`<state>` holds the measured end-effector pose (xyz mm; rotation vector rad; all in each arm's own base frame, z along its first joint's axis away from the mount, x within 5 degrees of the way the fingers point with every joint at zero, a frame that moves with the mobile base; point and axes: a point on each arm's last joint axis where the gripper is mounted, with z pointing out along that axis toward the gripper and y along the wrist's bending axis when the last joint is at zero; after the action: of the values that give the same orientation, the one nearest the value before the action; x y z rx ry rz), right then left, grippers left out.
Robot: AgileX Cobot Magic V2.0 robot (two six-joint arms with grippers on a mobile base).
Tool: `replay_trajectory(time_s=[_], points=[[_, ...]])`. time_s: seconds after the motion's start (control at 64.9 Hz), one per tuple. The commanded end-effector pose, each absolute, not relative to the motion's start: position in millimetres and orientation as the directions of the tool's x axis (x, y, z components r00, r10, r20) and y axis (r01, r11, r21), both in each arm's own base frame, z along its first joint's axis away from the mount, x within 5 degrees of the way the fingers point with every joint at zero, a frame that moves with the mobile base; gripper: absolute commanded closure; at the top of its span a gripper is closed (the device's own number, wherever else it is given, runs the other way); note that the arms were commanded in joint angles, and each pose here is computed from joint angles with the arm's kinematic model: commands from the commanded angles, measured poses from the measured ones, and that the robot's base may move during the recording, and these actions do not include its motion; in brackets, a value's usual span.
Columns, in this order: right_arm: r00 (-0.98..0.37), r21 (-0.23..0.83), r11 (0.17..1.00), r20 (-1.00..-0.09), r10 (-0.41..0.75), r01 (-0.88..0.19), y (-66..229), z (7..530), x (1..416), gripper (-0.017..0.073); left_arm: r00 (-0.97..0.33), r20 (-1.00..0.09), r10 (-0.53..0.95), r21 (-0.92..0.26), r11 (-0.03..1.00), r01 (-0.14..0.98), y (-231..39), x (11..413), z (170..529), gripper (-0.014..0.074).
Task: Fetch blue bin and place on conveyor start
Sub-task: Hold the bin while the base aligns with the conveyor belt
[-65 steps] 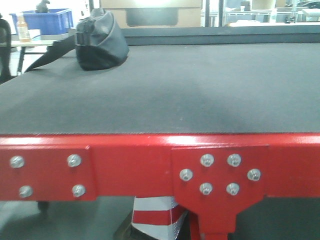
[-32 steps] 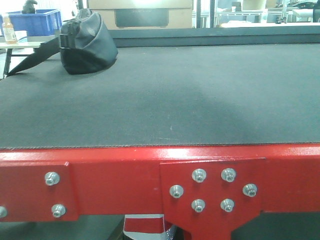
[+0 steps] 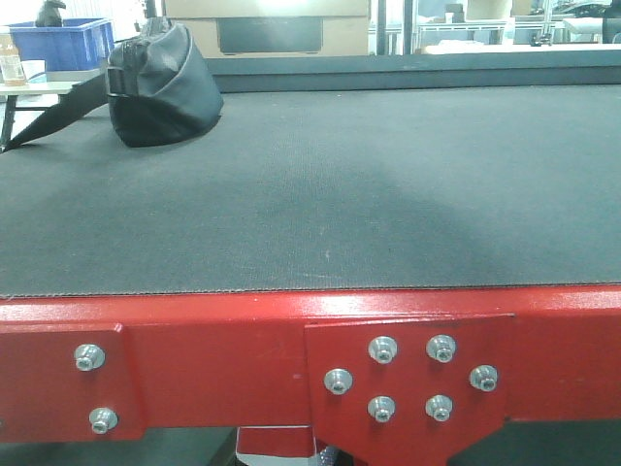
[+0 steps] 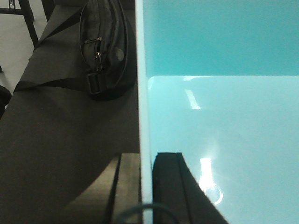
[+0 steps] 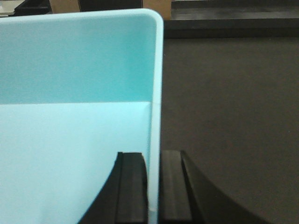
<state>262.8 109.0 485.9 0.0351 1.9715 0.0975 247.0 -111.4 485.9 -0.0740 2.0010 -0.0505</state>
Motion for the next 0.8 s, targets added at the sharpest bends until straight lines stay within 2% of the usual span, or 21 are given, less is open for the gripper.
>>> replay_trajectory(time_s=[0.0, 0.57, 0.786], points=[[-0.337, 0.094, 0.994, -0.939, 0.073, -0.048, 109.0, 496.2, 259.7, 0.0721, -0.372, -0.926, -0.064, -0.069, 0.998, 0.0, -113.1, 245.0, 493.3, 0.0705], [-0.33, 0.096, 0.994, -0.941, 0.073, -0.053, 109.4, 496.9, 259.9, 0.0721, -0.372, -0.926, -0.064, -0.069, 0.998, 0.0, -113.1, 245.0, 493.3, 0.0705], [-0.423, 0.068, 0.998, -0.904, 0.062, 0.002, 108.1, 483.5, 262.9, 0.0721, -0.407, -0.911, -0.064, -0.07, 0.998, -0.001, -119.0, 254.0, 484.1, 0.0705]])
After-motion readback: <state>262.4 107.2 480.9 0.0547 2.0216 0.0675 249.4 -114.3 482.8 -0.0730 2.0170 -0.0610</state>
